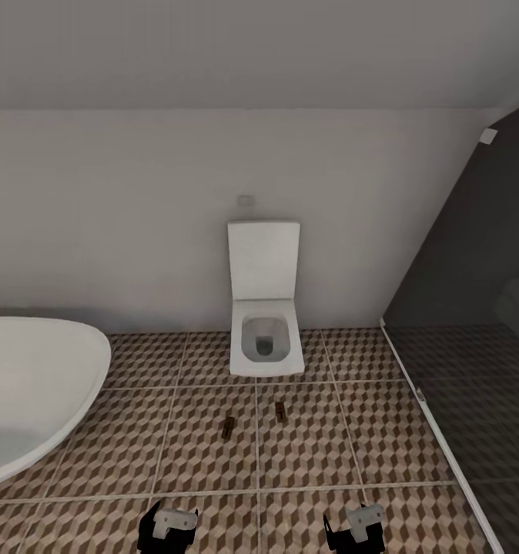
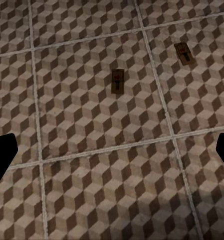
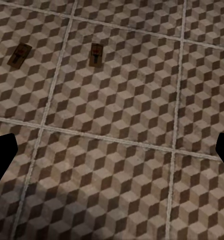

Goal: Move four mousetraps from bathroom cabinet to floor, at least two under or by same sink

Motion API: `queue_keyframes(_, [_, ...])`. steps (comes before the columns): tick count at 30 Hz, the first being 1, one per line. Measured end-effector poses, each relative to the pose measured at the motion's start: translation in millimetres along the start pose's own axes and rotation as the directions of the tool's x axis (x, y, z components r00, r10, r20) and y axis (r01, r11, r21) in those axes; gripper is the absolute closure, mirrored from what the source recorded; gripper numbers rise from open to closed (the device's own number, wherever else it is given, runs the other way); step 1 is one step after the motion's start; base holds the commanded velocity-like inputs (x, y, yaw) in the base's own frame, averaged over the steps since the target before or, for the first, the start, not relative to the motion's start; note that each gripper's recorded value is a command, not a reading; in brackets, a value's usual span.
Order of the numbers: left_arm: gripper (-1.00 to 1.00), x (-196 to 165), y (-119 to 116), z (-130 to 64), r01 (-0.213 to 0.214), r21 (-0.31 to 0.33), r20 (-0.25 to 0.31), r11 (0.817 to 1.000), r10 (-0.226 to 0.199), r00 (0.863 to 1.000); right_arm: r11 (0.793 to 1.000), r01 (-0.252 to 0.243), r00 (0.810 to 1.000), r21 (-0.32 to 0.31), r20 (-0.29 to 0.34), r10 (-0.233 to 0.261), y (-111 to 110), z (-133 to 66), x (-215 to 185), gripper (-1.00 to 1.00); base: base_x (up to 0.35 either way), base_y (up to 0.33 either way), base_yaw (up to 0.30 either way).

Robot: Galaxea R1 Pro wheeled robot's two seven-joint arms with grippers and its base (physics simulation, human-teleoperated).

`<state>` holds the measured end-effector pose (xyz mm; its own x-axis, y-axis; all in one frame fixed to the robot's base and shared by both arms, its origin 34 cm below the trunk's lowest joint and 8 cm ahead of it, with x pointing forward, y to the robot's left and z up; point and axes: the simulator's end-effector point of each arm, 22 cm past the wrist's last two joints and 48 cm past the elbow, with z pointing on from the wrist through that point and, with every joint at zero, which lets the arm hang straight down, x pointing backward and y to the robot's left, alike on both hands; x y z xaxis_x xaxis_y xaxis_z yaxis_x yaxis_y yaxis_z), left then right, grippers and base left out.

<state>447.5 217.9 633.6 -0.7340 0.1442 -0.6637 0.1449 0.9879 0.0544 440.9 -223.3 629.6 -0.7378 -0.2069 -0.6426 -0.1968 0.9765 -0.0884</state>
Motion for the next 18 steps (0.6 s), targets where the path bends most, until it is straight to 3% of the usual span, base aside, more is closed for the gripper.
queue_keyframes(18, [-1.00,-2.7,-0.2,-14.2,0.000,0.000,0.000,1.000,0.000,1.000,1.000,0.000,1.000,0.000,-0.001,0.000,0.4,-14.3,-2.3,-1.00,0.000,0.000,0.000])
